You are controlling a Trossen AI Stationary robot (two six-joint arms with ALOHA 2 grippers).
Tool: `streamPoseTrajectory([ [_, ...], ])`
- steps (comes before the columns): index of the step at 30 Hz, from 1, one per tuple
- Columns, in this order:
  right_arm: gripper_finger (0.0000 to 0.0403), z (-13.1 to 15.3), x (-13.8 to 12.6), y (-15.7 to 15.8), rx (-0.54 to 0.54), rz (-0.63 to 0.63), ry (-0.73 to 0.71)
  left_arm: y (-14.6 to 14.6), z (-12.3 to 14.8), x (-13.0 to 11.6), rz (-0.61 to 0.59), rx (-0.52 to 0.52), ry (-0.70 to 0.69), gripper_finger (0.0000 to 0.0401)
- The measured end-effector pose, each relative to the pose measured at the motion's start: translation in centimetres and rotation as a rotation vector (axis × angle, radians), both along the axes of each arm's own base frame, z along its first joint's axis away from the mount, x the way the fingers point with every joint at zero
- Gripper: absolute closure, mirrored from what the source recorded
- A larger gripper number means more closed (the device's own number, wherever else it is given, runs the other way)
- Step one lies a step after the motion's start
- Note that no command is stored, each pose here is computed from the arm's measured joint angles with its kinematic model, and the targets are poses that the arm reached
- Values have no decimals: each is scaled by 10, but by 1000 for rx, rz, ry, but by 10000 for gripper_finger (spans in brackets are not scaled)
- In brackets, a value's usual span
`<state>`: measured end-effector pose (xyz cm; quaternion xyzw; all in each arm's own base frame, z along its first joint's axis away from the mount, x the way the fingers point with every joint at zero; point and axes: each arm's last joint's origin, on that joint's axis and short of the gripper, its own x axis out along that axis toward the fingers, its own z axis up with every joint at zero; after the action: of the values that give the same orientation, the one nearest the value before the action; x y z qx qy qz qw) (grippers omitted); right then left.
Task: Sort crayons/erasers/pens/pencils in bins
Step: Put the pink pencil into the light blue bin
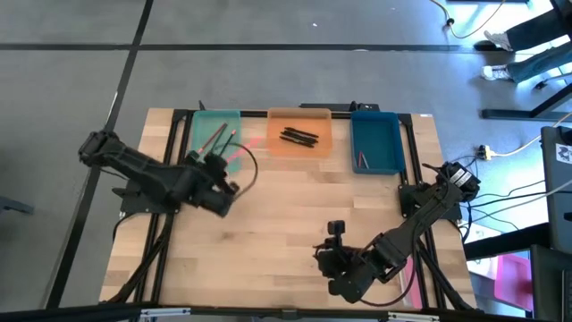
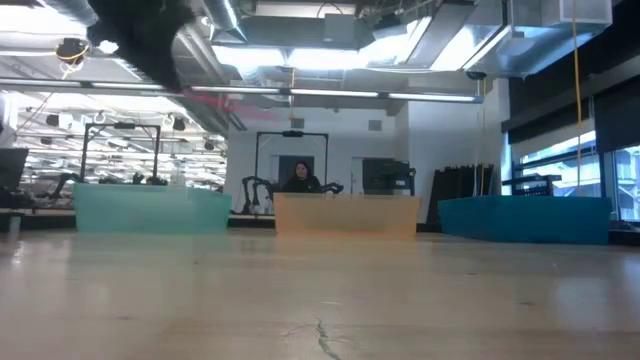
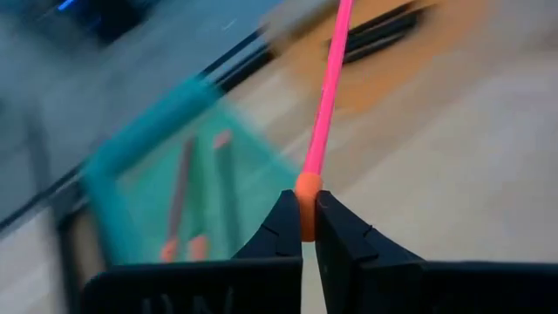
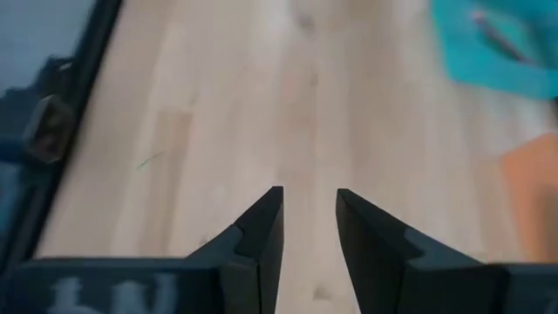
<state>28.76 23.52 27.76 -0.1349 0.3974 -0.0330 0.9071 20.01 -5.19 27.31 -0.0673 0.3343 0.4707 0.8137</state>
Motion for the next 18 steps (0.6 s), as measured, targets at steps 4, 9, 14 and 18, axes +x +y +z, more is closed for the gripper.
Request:
streamPoseTrajectory([
  [4,290,2,1,-3,-78,-56,-68,28,-1,-11,194,-28,105,400],
  [9,290,3,2,-4,-127,-85,-106,53,-2,-13,345,-79,151,400],
  [14,290,3,2,-5,-136,-78,-103,75,-10,-17,442,-136,215,400],
  [18,290,3,2,-5,-136,-78,-103,89,-24,-23,523,-157,251,399],
])
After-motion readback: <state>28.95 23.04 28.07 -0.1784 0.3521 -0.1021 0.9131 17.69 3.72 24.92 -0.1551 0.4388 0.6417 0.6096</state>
